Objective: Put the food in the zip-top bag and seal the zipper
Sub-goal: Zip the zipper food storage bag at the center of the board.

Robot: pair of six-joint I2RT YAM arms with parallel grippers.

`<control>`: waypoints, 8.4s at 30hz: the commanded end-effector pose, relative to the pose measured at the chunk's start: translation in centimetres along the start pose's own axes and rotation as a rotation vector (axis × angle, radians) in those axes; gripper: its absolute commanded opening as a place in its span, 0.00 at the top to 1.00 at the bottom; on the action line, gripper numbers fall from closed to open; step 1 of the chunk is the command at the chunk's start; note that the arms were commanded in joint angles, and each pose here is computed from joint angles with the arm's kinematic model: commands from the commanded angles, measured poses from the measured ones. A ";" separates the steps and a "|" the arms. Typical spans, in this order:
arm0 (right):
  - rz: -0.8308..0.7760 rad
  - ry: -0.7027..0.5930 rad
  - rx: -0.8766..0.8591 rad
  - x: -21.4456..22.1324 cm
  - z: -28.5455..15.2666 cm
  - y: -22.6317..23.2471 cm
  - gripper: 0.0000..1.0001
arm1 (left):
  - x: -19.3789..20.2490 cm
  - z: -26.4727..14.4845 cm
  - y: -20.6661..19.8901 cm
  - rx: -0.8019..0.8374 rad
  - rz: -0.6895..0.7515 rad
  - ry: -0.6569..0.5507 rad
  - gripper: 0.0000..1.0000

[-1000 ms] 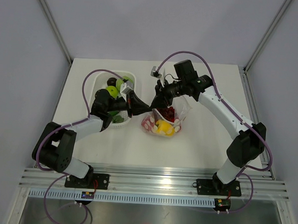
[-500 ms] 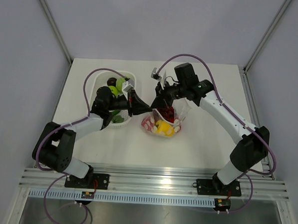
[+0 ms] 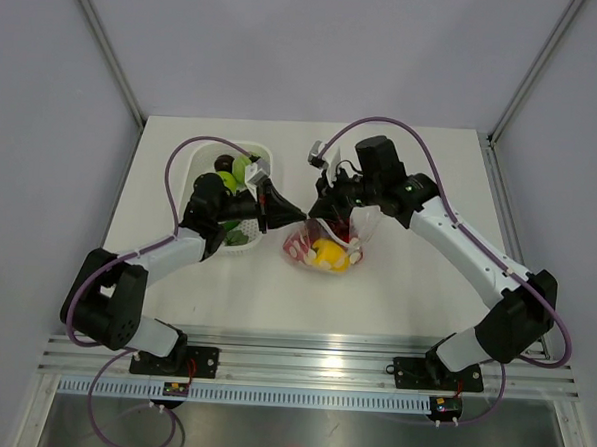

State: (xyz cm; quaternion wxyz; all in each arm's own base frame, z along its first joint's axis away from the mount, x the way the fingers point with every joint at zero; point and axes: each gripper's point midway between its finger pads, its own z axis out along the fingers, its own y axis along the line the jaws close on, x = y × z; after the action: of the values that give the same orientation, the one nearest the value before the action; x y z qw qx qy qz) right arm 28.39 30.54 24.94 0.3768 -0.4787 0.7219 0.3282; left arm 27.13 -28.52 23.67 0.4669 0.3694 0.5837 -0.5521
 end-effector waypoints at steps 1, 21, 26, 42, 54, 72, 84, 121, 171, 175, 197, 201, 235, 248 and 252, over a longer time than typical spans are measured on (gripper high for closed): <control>-0.016 0.040 0.077 1.0 -0.8 -1.0 1.00 | -3.2 -0.5 0.4 -0.051 0.126 -0.073 1.00; -0.060 0.117 0.244 2.4 -4.1 -2.4 1.00 | -3.7 -2.6 3.9 -0.214 0.125 -0.094 1.00; -0.058 0.101 0.281 2.6 -5.3 -2.7 1.00 | -4.0 -3.0 4.7 -0.238 0.111 -0.106 1.00; -0.051 0.031 0.189 0.2 -4.2 -1.6 1.00 | -2.9 1.4 -1.0 0.039 0.150 0.077 0.20; -0.047 0.030 0.172 0.1 -4.2 -1.2 1.00 | -2.1 3.9 -0.5 0.058 0.082 0.114 0.34; -0.047 0.037 0.173 0.3 -4.0 -1.4 1.00 | -1.8 4.3 -0.9 0.087 0.038 0.111 1.00; -0.082 0.046 0.250 -0.1 -5.4 -2.2 1.00 | -4.2 1.0 0.8 -0.102 0.154 -0.005 1.00; -0.111 0.019 0.227 -0.7 -6.0 -1.6 1.00 | -4.9 -0.5 -1.1 0.056 0.485 0.025 0.20; -0.071 0.028 0.169 0.4 -4.4 -1.2 1.00 | -2.6 5.8 -0.9 0.188 0.282 0.123 1.00; -0.075 0.033 0.209 0.5 -5.2 -1.4 1.00 | -2.2 5.4 -0.1 0.102 0.260 0.121 1.00; -0.035 0.088 0.338 3.5 -8.3 -1.4 1.00 | -5.1 0.9 3.1 -0.163 0.320 0.024 1.00; -0.026 0.091 0.369 4.0 -9.3 -1.2 1.00 | -5.6 0.3 3.9 -0.198 0.325 0.019 1.00; 0.087 -0.024 0.744 5.9 -15.3 -3.2 1.00 | -9.2 -1.6 8.0 -0.300 0.241 -0.064 1.00; -0.088 -0.145 1.185 -3.2 -20.2 -16.0 1.00 | -17.2 4.1 9.7 -0.109 0.225 -0.207 1.00; -0.101 -0.152 1.108 -0.7 -18.8 -14.4 0.93 | -16.0 3.9 8.5 -0.060 0.214 -0.201 0.65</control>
State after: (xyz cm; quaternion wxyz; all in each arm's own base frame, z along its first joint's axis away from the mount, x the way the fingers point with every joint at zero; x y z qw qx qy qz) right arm 38.63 10.91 30.32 0.5830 -0.2292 0.7746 -0.0872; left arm 42.80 -30.06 31.29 0.5525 0.3251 0.5851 -0.4968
